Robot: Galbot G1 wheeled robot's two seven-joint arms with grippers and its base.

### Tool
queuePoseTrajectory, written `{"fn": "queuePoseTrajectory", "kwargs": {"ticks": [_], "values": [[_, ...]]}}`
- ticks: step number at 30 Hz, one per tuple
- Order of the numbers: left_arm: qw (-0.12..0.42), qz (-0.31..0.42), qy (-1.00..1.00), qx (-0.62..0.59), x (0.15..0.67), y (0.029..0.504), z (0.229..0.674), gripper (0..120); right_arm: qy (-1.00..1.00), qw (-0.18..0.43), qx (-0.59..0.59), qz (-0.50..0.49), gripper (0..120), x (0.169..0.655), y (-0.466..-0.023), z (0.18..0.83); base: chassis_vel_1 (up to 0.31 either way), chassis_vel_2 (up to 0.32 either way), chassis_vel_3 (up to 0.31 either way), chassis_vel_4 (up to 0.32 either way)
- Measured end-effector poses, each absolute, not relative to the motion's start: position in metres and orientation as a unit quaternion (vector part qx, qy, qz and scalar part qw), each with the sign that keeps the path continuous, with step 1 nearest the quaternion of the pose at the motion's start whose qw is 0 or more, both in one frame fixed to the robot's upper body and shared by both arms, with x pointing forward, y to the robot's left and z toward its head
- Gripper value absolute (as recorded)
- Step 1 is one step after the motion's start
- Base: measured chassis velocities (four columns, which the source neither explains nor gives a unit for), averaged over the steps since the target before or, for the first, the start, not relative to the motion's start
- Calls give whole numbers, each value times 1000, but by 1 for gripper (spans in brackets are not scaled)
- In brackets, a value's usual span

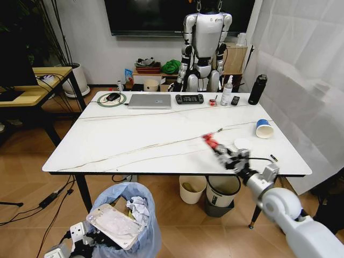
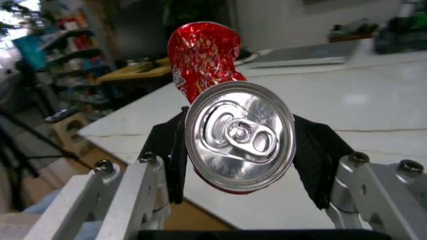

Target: Pick up the trash bin and place the trash from the table into it.

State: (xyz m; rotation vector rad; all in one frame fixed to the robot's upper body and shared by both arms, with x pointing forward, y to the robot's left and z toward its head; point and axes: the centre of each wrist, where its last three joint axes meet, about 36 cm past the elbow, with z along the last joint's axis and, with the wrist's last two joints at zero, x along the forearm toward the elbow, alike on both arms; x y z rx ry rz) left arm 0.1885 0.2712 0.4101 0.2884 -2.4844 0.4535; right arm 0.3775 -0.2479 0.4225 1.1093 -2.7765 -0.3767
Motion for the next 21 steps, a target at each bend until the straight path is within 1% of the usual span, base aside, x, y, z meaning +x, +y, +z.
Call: {"fn": "queuePoseTrajectory", "kwargs": {"ticks": [1, 4, 8, 9, 14, 21], "values": [[295, 170, -934, 108, 188, 271, 410, 0, -919, 64, 367, -125, 46, 378, -248, 423, 0, 0, 0, 0], [294, 173, -934, 109, 187, 270, 411, 0, -885, 56, 441, -139, 46, 362, -205, 421, 0, 0, 0, 0], [290, 171, -935, 111, 185, 269, 412, 0, -847, 62, 505, -151, 46, 350, -161, 410, 0, 0, 0, 0], [290, 171, -935, 111, 185, 269, 412, 0, -847, 62, 505, -151, 46, 350, -161, 410, 0, 0, 0, 0], [283, 173, -937, 113, 186, 266, 417, 0, -823, 81, 543, -147, 46, 346, -127, 388, 0, 0, 0, 0], [279, 174, -938, 113, 186, 265, 419, 0, -819, 98, 551, -128, 46, 342, -116, 369, 0, 0, 0, 0]]}}
